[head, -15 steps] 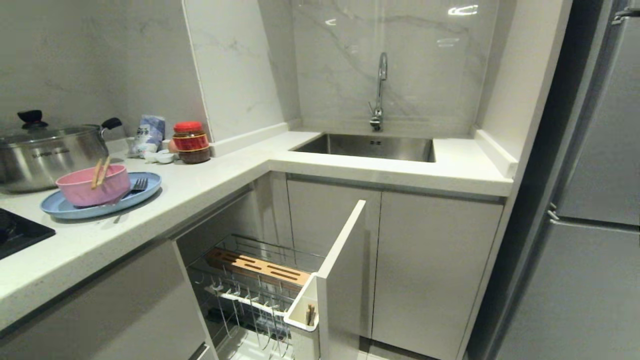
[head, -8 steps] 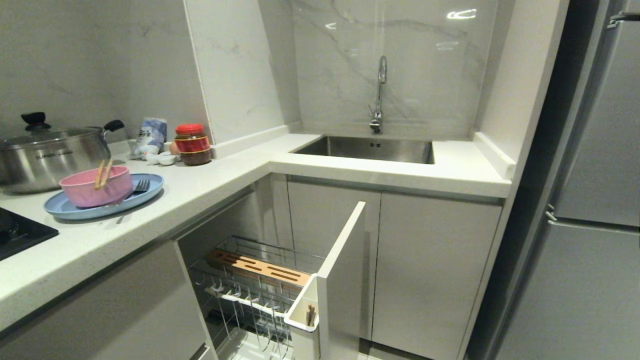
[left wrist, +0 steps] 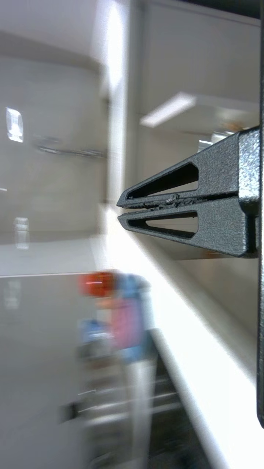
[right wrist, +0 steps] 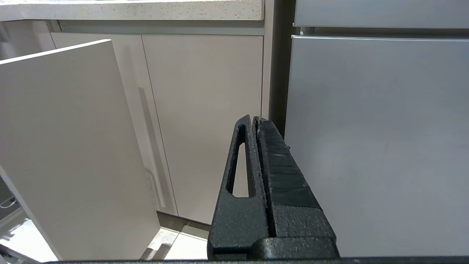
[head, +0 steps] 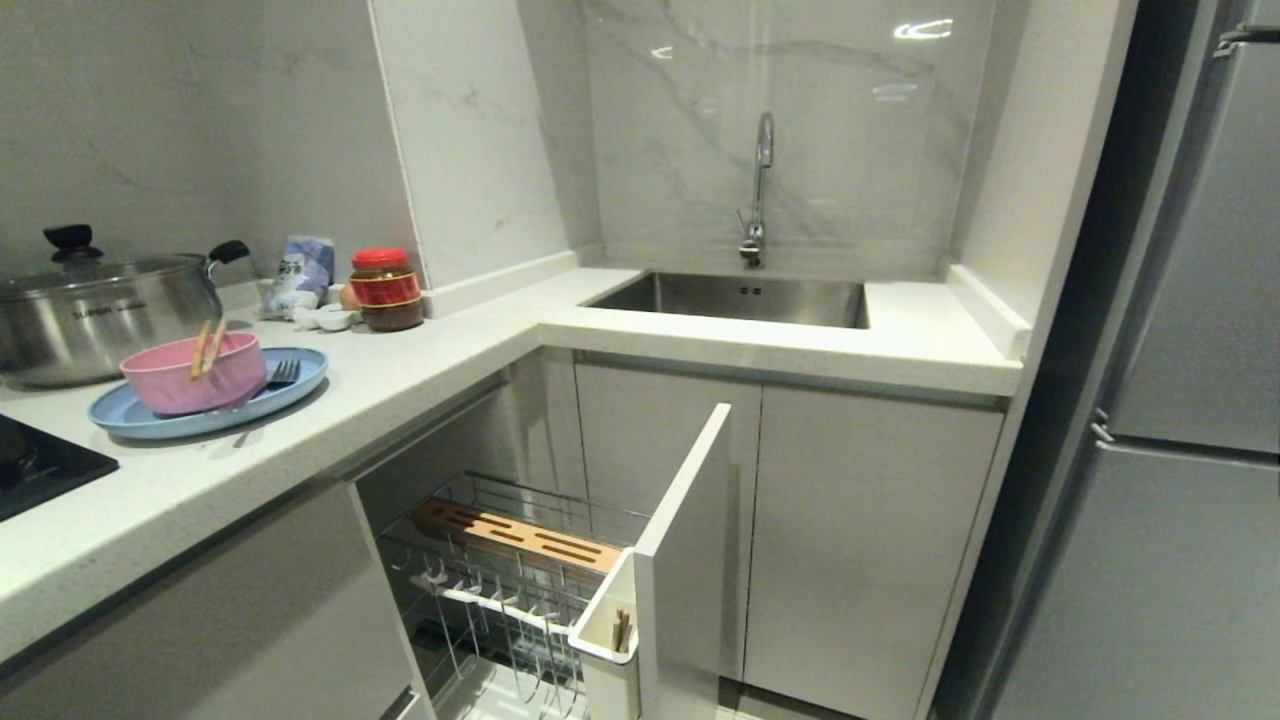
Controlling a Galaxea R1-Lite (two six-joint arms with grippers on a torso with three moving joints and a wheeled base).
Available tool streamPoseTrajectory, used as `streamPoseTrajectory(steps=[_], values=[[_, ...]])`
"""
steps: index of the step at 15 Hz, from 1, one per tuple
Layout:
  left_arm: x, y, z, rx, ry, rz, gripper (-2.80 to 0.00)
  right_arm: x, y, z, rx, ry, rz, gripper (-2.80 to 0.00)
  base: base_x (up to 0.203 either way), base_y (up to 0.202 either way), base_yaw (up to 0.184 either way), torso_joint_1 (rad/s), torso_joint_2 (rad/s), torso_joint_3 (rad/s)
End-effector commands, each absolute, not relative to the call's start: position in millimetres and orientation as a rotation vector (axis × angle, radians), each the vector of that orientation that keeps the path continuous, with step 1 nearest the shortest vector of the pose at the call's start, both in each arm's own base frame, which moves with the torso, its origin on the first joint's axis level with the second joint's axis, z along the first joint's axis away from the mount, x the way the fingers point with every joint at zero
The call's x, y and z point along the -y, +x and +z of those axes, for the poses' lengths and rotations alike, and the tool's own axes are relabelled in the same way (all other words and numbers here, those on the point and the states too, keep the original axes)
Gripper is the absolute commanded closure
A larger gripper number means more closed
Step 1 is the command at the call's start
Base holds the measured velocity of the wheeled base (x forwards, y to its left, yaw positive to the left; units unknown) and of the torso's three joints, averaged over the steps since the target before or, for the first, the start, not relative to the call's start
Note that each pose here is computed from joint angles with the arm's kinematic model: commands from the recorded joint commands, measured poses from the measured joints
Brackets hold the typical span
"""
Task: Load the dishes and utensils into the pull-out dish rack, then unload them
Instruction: Close the cupboard
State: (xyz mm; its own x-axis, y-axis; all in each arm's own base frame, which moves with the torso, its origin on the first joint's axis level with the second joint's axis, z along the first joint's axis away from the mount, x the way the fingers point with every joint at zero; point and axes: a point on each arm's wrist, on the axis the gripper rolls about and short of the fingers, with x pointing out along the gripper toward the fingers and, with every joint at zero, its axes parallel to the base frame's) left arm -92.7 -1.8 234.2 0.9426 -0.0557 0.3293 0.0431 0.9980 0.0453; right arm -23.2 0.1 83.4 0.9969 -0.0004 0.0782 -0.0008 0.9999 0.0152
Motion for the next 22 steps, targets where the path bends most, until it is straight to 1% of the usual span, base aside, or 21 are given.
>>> streamPoseTrajectory(steps=[1, 3, 5, 7, 9, 10, 12, 14, 17, 22], values=[[1.9, -76.3, 312.0, 0.332, 0.013, -0.064, 0.00, -0.1, -21.1, 76.2, 0.054, 0.015, 0.000, 0.00, 0.000, 0.000, 0.000, 0.000, 0.00, 0.000], [1.3, -59.2, 362.5, 0.293, -0.058, -0.111, 0.00, -0.1, -21.1, 76.2, 0.054, 0.015, 0.000, 0.00, 0.000, 0.000, 0.000, 0.000, 0.00, 0.000], [2.3, -20.7, 397.1, 0.177, -0.180, -0.208, 0.00, -0.1, -21.1, 76.2, 0.054, 0.015, 0.000, 0.00, 0.000, 0.000, 0.000, 0.000, 0.00, 0.000], [7.4, 34.3, 409.8, 0.010, -0.280, -0.294, 0.00, -0.1, -21.1, 76.2, 0.054, 0.015, 0.000, 0.00, 0.000, 0.000, 0.000, 0.000, 0.00, 0.000], [19.8, 82.4, 408.2, -0.149, -0.367, -0.405, 0.00, -0.1, -21.1, 76.2, 0.054, 0.015, 0.000, 0.00, 0.000, 0.000, 0.000, 0.000, 0.00, 0.000], [33.5, 109.4, 401.7, -0.243, -0.384, -0.466, 0.00, -0.1, -21.1, 76.2, 0.054, 0.015, 0.000, 0.00, 0.000, 0.000, 0.000, 0.000, 0.00, 0.000], [75.9, 157.8, 380.5, -0.426, -0.365, -0.572, 0.00, -0.1, -21.2, 76.4, 0.055, 0.015, 0.000, 0.00, 0.000, 0.000, 0.000, 0.000, 0.00, 0.000], [127.0, 190.8, 354.5, -0.549, -0.306, -0.614, 0.00, -0.1, -21.1, 76.2, 0.054, 0.015, 0.000, 0.00, 0.000, 0.000, 0.000, 0.000, 0.00, 0.000], [181.7, 221.6, 317.7, -0.651, -0.228, -0.598, 0.00, -0.1, -21.1, 76.2, 0.054, 0.015, 0.000, 0.00, 0.000, 0.000, 0.000, 0.000, 0.00, 0.000], [224.4, 247.6, 267.4, -0.796, -0.145, -0.574, 0.00, -0.1, -21.1, 76.2, 0.054, 0.015, 0.000, 0.00, 0.000, 0.000, 0.000, 0.000, 0.00, 0.000]])
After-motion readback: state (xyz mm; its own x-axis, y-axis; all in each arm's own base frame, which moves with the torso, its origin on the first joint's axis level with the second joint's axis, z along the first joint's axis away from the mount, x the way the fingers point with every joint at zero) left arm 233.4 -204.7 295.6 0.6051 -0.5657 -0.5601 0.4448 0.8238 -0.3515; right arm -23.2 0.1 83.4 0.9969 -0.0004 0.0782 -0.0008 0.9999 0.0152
